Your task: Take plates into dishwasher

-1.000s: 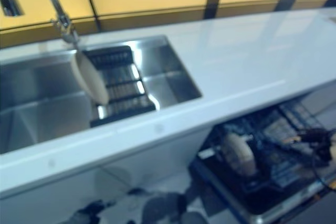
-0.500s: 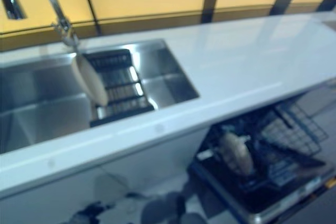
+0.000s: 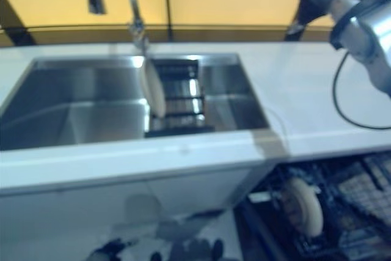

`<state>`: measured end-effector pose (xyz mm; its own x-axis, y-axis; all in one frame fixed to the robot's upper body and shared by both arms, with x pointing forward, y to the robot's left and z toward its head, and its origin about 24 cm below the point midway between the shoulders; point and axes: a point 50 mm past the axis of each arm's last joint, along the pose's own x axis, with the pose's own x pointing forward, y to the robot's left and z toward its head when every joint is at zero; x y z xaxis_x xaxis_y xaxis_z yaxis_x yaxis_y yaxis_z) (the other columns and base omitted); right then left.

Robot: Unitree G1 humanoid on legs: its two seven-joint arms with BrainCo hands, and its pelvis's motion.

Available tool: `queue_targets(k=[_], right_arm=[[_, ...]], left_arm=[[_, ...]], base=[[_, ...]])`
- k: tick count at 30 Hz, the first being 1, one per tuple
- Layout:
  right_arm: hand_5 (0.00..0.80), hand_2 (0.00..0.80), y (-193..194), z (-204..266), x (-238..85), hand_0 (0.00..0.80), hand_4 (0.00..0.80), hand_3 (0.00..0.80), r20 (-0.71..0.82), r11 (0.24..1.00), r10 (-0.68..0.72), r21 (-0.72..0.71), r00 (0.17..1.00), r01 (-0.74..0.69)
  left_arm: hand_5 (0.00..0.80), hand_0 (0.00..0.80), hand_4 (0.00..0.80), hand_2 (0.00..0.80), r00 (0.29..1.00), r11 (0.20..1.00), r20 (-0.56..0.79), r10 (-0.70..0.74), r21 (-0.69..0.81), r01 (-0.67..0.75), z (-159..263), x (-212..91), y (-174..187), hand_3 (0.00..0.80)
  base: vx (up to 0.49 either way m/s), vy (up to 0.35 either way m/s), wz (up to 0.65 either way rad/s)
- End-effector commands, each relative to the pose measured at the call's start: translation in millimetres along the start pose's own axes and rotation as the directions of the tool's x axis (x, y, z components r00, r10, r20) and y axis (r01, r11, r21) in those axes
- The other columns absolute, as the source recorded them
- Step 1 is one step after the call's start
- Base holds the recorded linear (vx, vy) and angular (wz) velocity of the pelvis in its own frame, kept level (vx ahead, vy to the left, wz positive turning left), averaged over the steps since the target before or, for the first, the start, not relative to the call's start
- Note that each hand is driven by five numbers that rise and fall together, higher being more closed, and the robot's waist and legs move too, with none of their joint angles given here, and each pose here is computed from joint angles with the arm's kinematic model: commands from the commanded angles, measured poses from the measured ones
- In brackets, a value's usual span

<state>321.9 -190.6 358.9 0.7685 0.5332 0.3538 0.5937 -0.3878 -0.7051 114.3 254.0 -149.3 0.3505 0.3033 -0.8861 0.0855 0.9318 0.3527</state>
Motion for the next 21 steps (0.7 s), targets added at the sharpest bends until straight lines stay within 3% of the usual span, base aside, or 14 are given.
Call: queue_targets(k=[1,6,21], right_arm=[[0.000,0.000,-41.1,-9.5,7.9,0.000,0.000,0.000,0.026,0.978,-0.109,-0.176,0.994,0.112],[0.000,0.000,-53.8,11.7,16.6,0.000,0.000,0.000,0.125,0.964,-0.124,-0.218,0.984,0.149],[0.000,0.000,-75.5,30.1,39.7,0.000,0.000,0.000,0.185,0.936,-0.185,-0.268,0.965,0.230]], left_arm=[[0.000,0.000,0.000,0.000,0.998,0.997,0.015,0.062,-0.039,-0.062,10.8,1.3,16.5,0.000],[0.000,0.000,0.000,0.000,0.996,0.995,0.006,0.085,-0.053,-0.084,6.1,0.8,21.8,0.000],[0.000,0.000,0.000,0.000,0.994,0.994,0.069,0.079,-0.080,-0.074,14.0,-0.2,28.5,0.000]], base=[[0.001,0.029,0.27],[-0.011,0.016,0.24],[-0.044,0.015,0.19]])
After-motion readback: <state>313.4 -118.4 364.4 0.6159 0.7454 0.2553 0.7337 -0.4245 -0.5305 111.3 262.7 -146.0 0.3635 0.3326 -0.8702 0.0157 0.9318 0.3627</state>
